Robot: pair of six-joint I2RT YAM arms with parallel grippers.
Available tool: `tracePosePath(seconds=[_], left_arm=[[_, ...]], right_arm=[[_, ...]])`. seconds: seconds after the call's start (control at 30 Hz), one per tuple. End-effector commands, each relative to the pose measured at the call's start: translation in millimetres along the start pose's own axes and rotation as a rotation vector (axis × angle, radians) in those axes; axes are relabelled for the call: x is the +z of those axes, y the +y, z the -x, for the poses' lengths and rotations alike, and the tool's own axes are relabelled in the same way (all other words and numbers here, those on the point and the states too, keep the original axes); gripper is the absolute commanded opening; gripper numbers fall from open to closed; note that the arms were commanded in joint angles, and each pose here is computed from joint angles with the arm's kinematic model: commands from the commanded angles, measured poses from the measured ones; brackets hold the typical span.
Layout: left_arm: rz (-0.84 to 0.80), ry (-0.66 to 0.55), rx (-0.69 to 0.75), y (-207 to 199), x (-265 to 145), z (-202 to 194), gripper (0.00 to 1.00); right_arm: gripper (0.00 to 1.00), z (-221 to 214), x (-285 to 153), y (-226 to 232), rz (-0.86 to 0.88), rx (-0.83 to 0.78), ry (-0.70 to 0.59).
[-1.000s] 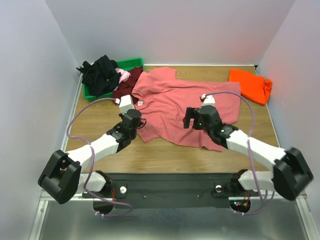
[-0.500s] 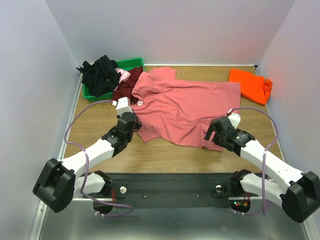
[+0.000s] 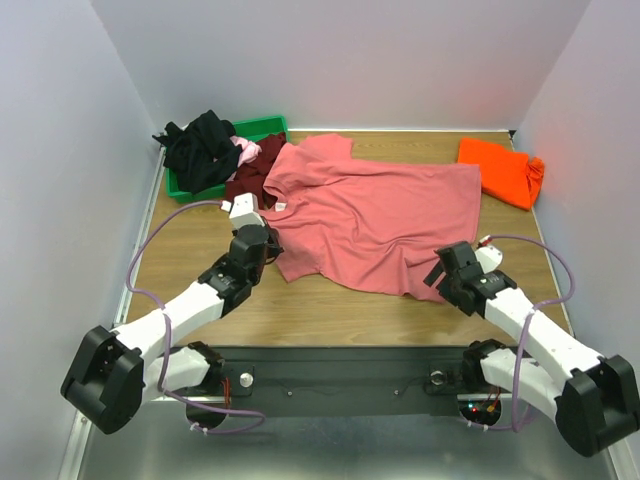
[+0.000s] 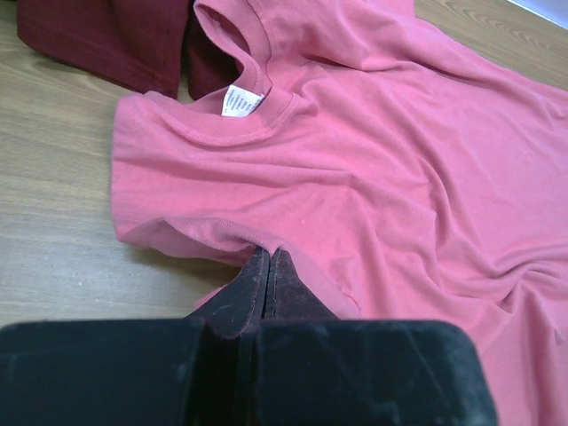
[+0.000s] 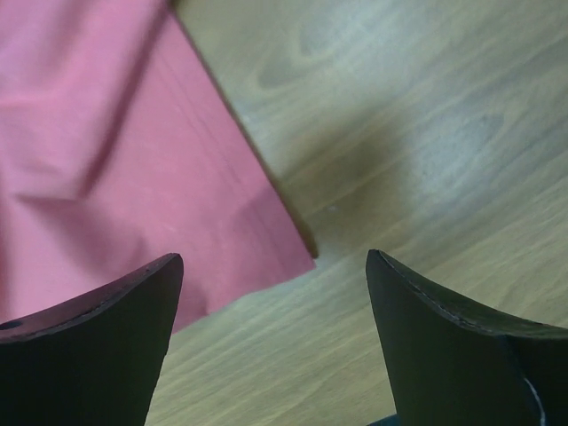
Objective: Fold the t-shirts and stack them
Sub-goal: Flatten the tshirt out
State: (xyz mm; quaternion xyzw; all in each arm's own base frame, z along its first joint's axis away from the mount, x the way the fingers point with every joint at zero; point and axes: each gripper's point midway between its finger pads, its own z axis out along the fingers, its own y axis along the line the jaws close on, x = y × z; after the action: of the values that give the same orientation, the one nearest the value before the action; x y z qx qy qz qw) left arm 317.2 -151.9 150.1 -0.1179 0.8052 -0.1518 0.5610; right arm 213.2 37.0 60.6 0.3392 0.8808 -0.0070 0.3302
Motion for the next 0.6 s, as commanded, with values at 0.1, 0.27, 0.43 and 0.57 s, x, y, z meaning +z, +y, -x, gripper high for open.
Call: tracePosePath(seconds=[0.1, 0.27, 0.43, 0.57], left_arm=[[-0.027, -0.051, -0.023, -2.4, -6.8, 13.0, 0.0], [-0.024, -0.057, -0.028, -1.5, -8.3, 15.0, 0.0], [-0.024, -0.053, -0.027, -1.1, -7.9, 13.4, 0.0], [-0.024, -0.056, -0.027, -1.6, -7.9, 14.7, 0.0]], right_arm=[[0.85, -8.3, 11.1, 7.2, 0.018, 0.056, 0.028], [0.75, -23.0, 20.5, 4.4, 0.017, 0.076, 0.073], [0.68, -34.0, 27.5, -0.3, 0.007, 0.08, 0.098], [0.59, -32.8, 27.4, -1.5, 0.007, 0.091, 0.088]])
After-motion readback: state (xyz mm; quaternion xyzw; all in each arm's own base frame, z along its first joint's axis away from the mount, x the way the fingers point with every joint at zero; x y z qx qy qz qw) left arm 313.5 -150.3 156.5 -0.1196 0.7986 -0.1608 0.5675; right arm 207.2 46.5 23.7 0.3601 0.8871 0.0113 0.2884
